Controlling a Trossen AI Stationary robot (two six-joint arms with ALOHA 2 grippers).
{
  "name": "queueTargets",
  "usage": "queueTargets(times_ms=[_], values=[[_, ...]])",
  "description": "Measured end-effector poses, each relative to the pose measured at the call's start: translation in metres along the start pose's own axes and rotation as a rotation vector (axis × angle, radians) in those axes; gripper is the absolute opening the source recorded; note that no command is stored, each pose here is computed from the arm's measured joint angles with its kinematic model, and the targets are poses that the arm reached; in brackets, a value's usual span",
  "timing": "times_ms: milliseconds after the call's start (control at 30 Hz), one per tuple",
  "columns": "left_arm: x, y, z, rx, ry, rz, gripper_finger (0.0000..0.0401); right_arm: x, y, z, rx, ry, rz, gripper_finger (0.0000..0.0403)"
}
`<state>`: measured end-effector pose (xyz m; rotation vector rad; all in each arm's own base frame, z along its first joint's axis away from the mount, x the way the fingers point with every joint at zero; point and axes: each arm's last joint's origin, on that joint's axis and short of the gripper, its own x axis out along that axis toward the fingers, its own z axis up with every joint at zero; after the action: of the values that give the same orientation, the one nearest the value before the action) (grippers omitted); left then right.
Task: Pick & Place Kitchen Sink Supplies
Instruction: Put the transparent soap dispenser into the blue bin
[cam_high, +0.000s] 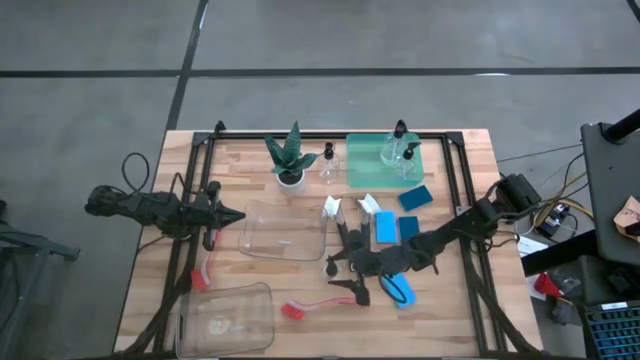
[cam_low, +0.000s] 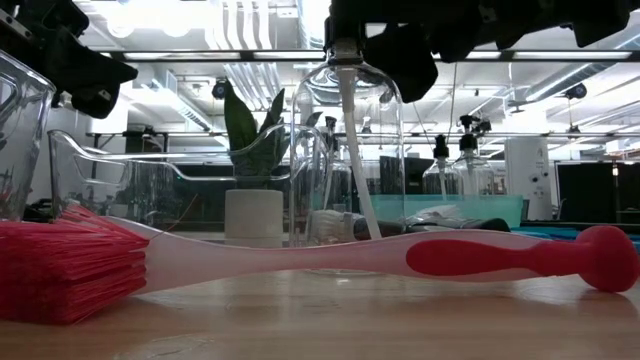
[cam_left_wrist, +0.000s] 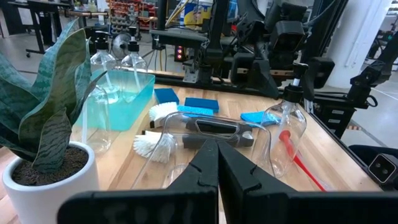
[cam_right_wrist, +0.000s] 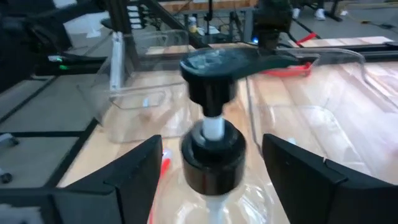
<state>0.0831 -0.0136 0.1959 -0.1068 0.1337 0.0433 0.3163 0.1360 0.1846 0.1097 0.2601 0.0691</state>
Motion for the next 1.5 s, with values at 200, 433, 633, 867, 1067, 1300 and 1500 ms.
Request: queueTargets(times_ms=[200,433,633,867,1067,1300,1500], values=[[0.000,0.000,0.000,0.000,0.000,0.000,0.0000,0.001,-0.001,0.001,-0.001,-0.003,-0.008,0.0227],[0.000,0.000,0.000,0.000,0.000,0.000,0.0000,0.000,-0.001,0.002,0.002,-0.006,-0.007,0.0172],[0.000,0.000,0.000,0.000,0.000,0.000,0.0000,-0.004,0.000,0.009,0.003,-0.027,-0.002,0.0131],[0.000,0.000,0.000,0.000,0.000,0.000,0.0000,-0.005,0.000,0.008,0.023,-0.010,0.007,0.0143],[0.000,0.000,0.000,0.000,-0.001,0.000,0.0000,-0.015,0.002,0.025,0.038,-0.020,0.064,0.0140],[0.000,0.000,0.000,0.000,0.000,0.000,0.0000,-0.044,-0.004,0.051,0.032,0.020,0.011,0.0135],[0.000,0.000,0.000,0.000,-0.001,0.000,0.0000,-0.076,-0.015,0.072,0.012,-0.003,-0.135,0.0138]])
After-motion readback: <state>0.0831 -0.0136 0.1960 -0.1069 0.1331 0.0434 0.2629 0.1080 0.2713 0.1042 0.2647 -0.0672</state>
